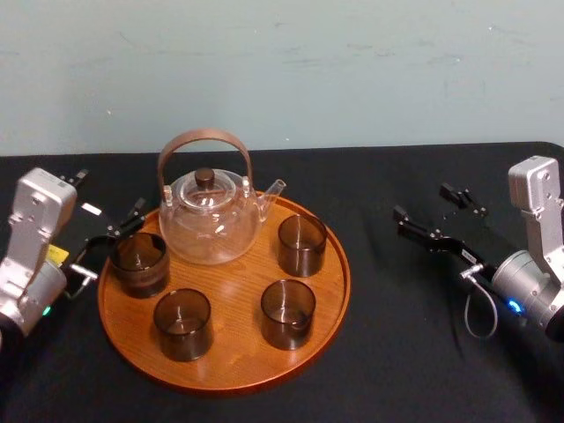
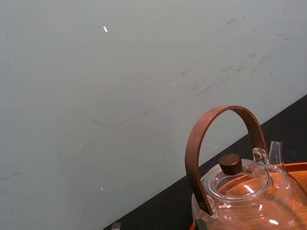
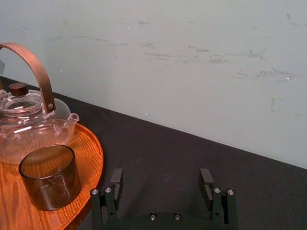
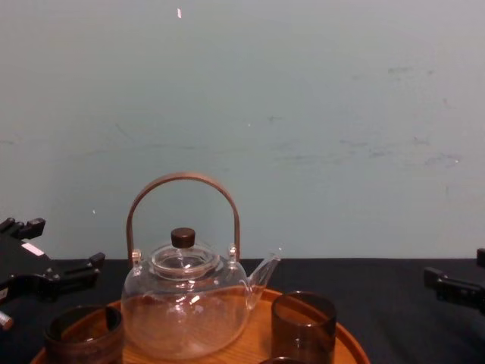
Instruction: Pick up the glass from the table and place it on the tray.
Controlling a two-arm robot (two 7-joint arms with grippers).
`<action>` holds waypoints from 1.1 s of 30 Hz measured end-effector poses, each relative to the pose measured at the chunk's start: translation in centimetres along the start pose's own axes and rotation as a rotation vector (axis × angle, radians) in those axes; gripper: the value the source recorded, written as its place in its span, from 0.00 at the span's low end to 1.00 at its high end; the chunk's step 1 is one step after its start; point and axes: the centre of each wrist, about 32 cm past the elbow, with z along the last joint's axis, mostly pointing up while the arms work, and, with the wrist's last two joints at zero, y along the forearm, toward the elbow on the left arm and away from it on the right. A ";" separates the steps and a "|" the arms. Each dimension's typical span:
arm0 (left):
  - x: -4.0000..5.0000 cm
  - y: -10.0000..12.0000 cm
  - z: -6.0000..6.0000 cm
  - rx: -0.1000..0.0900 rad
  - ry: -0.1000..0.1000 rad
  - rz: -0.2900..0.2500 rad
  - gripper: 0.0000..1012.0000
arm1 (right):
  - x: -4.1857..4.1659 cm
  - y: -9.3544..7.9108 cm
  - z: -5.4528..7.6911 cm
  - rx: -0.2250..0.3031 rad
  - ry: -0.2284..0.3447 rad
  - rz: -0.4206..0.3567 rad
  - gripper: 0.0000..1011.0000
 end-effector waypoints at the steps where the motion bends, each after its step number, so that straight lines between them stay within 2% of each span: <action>1: 0.00 0.0 0.0 0.000 0.000 0.000 0.99 | 0.00 0.0 0.0 0.000 0.000 0.000 0.99; 33: 0.00 0.0 0.0 0.000 0.000 0.000 0.99 | 0.00 0.0 0.0 0.001 0.001 0.000 0.99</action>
